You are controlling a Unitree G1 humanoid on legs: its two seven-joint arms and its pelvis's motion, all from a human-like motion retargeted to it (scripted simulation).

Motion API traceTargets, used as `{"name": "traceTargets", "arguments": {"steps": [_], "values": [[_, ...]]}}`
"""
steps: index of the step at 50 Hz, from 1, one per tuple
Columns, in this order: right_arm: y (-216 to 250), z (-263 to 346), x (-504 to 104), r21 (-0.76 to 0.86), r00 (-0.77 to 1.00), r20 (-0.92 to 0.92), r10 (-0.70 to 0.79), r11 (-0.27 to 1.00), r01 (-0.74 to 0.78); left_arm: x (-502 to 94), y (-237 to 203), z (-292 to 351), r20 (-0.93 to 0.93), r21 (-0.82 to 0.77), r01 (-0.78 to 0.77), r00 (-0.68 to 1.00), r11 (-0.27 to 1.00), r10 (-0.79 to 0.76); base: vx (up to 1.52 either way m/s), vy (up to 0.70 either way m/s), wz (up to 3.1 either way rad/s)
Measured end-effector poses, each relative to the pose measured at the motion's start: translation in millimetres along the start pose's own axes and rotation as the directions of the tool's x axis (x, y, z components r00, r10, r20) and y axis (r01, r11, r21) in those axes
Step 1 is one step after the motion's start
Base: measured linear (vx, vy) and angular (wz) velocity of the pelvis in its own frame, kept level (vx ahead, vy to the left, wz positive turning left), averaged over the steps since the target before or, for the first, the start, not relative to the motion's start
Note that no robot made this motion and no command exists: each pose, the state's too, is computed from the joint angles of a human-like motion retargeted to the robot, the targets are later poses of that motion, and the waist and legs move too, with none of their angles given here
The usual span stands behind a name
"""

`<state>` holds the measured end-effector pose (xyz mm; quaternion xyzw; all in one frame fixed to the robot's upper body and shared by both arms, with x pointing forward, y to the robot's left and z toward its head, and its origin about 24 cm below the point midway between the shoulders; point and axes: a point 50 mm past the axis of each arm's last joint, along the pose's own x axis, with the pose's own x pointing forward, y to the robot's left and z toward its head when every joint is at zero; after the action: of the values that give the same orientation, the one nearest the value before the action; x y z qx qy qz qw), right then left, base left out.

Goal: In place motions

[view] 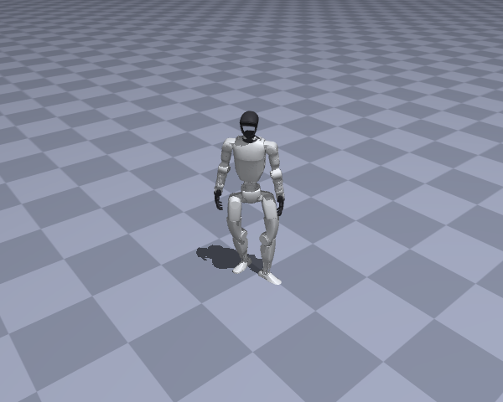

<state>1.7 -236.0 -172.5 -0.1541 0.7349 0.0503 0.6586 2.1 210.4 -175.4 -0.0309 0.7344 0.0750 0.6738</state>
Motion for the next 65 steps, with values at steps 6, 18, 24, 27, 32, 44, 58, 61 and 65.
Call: {"name": "traceTargets", "arguments": {"steps": [6,18,24,27,32,44,58,61,65], "values": [[2,9,-1,0.063,0.999,0.022,0.028,0.998,-0.03,1,3,-62,-0.145,-0.204,-0.015,0.989,0.979,-0.015,0.54,-0.13,0.39],[21,48,-5,-0.063,0.977,0.181,0.114,0.993,-0.105,1,-23,-92,-0.172,-0.449,0.009,0.98,0.893,-0.096,0.43,-0.15,0.49],[15,47,-4,-0.133,0.982,0.18,0.058,0.991,-0.034,5,-25,-57,-0.072,-0.337,0.074,0.992,0.939,-0.104,0.36,-0.15,0.7],[14,41,-3,-0.121,0.986,0.16,0.047,0.992,-0.028,5,-21,-38,-0.012,-0.263,0.092,0.995,0.961,-0.099,0.27,-0.2,0.66],[23,36,-2,-0.038,0.988,0.135,0.079,0.996,-0.074,3,-16,-2,0.079,-0.16,0.089,0.994,0.983,-0.077,0.05,-0.26,0.74],[30,16,0,-0.092,0.987,0.066,0.148,0.986,-0.141,-1,-15,33,0.173,-0.062,0.096,0.981,0.993,-0.084,0.04,-0.1,0.2],[17,67,-9,-0.022,0.956,0.268,0.123,0.992,-0.122,2,-22,8,0.091,-0.119,0.126,0.989,0.985,-0.116,-0.09,-0.03,-0.74],[16,83,-13,-0.071,0.941,0.322,0.108,0.993,-0.09,3,-21,0,0.085,-0.153,0.143,0.988,0.978,-0.132,-0.17,-0.03,-0.34],[25,91,-16,-0.114,0.919,0.378,0.114,0.991,-0.077,3,-12,-26,-0.022,-0.158,0.113,0.993,0.981,-0.118,-0.2,0.05,-0.77]]}}
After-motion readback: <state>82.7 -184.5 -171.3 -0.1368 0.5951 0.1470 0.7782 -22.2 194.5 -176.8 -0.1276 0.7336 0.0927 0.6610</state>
